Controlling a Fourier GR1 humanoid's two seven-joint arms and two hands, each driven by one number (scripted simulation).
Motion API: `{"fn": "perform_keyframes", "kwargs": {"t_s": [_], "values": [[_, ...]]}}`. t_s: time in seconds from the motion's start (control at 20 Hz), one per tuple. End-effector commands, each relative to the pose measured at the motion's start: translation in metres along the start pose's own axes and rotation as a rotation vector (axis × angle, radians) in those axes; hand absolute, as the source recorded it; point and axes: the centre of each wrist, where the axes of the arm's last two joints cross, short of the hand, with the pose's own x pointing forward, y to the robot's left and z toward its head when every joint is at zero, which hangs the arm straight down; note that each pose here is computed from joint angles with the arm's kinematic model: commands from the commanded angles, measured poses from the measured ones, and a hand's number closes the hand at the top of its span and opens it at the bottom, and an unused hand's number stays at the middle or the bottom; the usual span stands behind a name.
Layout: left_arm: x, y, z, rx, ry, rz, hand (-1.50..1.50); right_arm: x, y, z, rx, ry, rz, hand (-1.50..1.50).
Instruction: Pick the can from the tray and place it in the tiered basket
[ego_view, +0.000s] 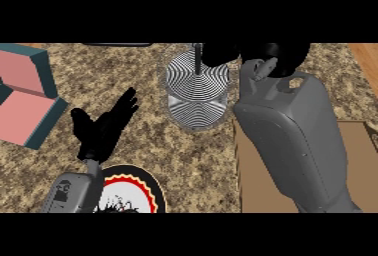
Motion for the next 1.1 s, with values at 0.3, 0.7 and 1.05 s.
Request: {"fn": "perform_keyframes", "kwargs": {"t_s": [0.3,0.7,1.05], "values": [[-0.005,-0.012,-0.003,-0.009,0.001,-0.015,0.00,0.005,0.076,-0.042,0.014,0.132,-0.134,1.50],[0.005,-0.023,-0.007,-0.062,-0.020,-0.010,0.00,-0.005,0.093,-0.064,0.050,0.076,-0.423,-1.50],[0.003,-0.020,-0.004,-0.035,-0.012,-0.014,0.00,0.019,0.099,-0.063,-0.060,-0.064,-0.513,-1.50]]}}
